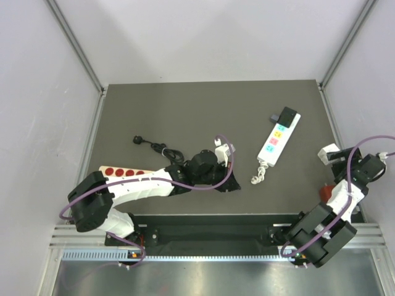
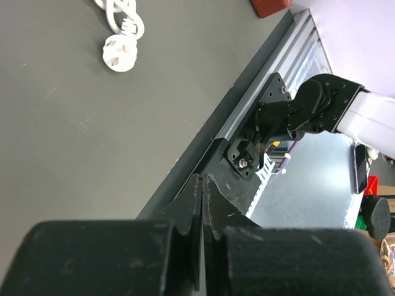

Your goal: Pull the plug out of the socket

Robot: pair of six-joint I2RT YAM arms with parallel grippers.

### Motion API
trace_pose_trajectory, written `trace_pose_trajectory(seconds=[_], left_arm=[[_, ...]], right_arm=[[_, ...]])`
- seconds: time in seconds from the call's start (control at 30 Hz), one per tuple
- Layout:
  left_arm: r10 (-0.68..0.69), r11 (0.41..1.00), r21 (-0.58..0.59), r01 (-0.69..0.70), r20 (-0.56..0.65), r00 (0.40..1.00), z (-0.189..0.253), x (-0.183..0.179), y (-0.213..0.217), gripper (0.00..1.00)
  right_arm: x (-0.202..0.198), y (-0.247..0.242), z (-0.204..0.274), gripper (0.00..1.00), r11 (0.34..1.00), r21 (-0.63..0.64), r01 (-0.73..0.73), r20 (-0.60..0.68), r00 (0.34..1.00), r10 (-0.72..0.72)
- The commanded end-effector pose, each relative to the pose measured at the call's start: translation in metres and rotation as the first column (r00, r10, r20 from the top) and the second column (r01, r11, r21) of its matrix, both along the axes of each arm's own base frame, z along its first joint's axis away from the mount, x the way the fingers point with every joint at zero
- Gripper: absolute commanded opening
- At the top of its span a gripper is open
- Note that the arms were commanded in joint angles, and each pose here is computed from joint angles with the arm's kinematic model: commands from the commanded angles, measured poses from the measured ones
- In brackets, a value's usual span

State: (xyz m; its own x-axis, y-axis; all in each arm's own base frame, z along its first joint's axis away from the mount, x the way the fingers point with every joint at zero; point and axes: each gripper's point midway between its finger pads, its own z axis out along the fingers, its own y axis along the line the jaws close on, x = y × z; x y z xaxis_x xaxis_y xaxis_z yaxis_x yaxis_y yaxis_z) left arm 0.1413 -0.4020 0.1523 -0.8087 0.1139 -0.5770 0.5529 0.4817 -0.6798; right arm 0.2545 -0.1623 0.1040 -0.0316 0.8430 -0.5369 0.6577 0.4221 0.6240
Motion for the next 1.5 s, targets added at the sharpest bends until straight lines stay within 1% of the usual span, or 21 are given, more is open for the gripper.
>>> trace_pose_trajectory(seconds=[0.0, 0.23, 0.43, 0.57, 0.6, 0.67, 0.73, 0.77, 0.83, 0.87, 0.9, 1.07, 1.1, 1.17, 1.2, 1.27, 1.3, 1.33, 1.37, 1.4, 1.47], left_arm=[[-0.016, 0.997, -0.079, 0.018, 0.025, 1.000, 0.019, -0.002, -0.007, 0.00], [-0.017, 0.996, -0.086, 0.020, 0.026, 1.000, 0.019, -0.004, -0.007, 0.00], [-0.030, 0.994, -0.103, 0.035, 0.058, 0.998, 0.028, 0.003, -0.020, 0.00], [-0.047, 0.985, -0.160, 0.066, 0.120, 0.992, 0.055, 0.015, -0.045, 0.00], [-0.050, 0.985, -0.157, 0.069, 0.122, 0.991, 0.051, 0.019, -0.050, 0.00], [-0.047, 0.975, -0.208, 0.077, 0.145, 0.988, 0.068, 0.027, -0.064, 0.00], [-0.063, 0.970, -0.223, 0.093, 0.136, 0.989, 0.065, 0.036, -0.077, 0.00], [-0.064, 0.960, -0.261, 0.102, 0.153, 0.986, 0.082, 0.042, -0.086, 0.00], [-0.068, 0.954, -0.279, 0.110, 0.156, 0.985, 0.079, 0.056, -0.100, 0.00], [-0.061, 0.943, -0.313, 0.114, 0.175, 0.983, 0.096, 0.065, -0.109, 0.00], [-0.065, 0.946, -0.304, 0.113, 0.163, 0.985, 0.085, 0.073, -0.117, 0.00], [-0.049, 0.923, -0.368, 0.117, 0.188, 0.981, 0.094, 0.124, -0.141, 0.00], [-0.040, 0.932, -0.349, 0.099, 0.172, 0.984, 0.073, 0.139, -0.145, 0.00], [-0.027, 0.920, -0.378, 0.100, 0.192, 0.981, 0.077, 0.157, -0.152, 0.00], [-0.033, 0.929, -0.359, 0.093, 0.171, 0.985, 0.054, 0.167, -0.155, 0.00], [-0.010, 0.921, -0.380, 0.082, 0.187, 0.982, 0.053, 0.189, -0.156, 0.00], [-0.002, 0.930, -0.361, 0.065, 0.170, 0.985, 0.030, 0.199, -0.157, 0.00], [0.008, 0.931, -0.362, 0.055, 0.171, 0.985, 0.024, 0.208, -0.156, 0.00], [0.011, 0.924, -0.376, 0.063, 0.192, 0.981, 0.029, 0.216, -0.159, 0.00], [0.003, 0.932, -0.358, 0.063, 0.180, 0.984, 0.008, 0.221, -0.163, 0.00], [-0.011, 0.930, -0.359, 0.082, 0.195, 0.981, 0.007, 0.227, -0.170, 0.00]], right_arm=[[0.005, 0.002, 0.027, 0.83, 0.995, -0.093, -0.043, 0.007, 0.999, 0.043], [0.015, 0.021, 0.048, 0.81, 0.981, -0.150, -0.121, 0.010, 0.992, 0.123], [0.032, 0.053, 0.057, 0.80, 0.951, -0.192, -0.241, -0.042, 0.970, 0.238], [0.044, 0.074, 0.054, 0.80, 0.924, -0.204, -0.323, -0.133, 0.944, 0.301], [0.048, 0.083, 0.054, 0.80, 0.908, -0.210, -0.362, -0.155, 0.930, 0.335], [0.053, 0.085, 0.052, 0.80, 0.903, -0.208, -0.376, -0.214, 0.918, 0.333], [0.059, 0.091, 0.052, 0.81, 0.891, -0.217, -0.399, -0.249, 0.905, 0.345], [0.059, 0.089, 0.052, 0.81, 0.892, -0.228, -0.389, -0.270, 0.906, 0.326], [0.065, 0.095, 0.054, 0.82, 0.884, -0.234, -0.404, -0.281, 0.899, 0.337], [0.067, 0.097, 0.056, 0.82, 0.881, -0.233, -0.411, -0.280, 0.896, 0.344], [0.069, 0.102, 0.057, 0.82, 0.876, -0.231, -0.422, -0.276, 0.892, 0.357], [0.085, 0.102, 0.061, 0.83, 0.870, -0.274, -0.410, -0.322, 0.891, 0.319], [0.088, 0.106, 0.055, 0.84, 0.867, -0.265, -0.423, -0.342, 0.882, 0.325], [0.094, 0.104, 0.054, 0.84, 0.873, -0.262, -0.412, -0.355, 0.882, 0.310], [0.097, 0.105, 0.054, 0.85, 0.881, -0.254, -0.398, -0.354, 0.886, 0.298], [0.107, 0.099, 0.053, 0.85, 0.892, -0.267, -0.364, -0.354, 0.898, 0.261], [0.111, 0.098, 0.055, 0.86, 0.897, -0.269, -0.350, -0.340, 0.906, 0.252], [0.117, 0.099, 0.053, 0.88, 0.898, -0.265, -0.352, -0.333, 0.907, 0.257], [0.126, 0.099, 0.057, 0.98, 0.896, -0.277, -0.348, -0.302, 0.916, 0.263], [0.132, 0.102, 0.059, 1.00, 0.888, -0.287, -0.360, -0.289, 0.916, 0.278], [0.143, 0.098, 0.062, 1.00, 0.886, -0.305, -0.349, -0.301, 0.918, 0.259]])
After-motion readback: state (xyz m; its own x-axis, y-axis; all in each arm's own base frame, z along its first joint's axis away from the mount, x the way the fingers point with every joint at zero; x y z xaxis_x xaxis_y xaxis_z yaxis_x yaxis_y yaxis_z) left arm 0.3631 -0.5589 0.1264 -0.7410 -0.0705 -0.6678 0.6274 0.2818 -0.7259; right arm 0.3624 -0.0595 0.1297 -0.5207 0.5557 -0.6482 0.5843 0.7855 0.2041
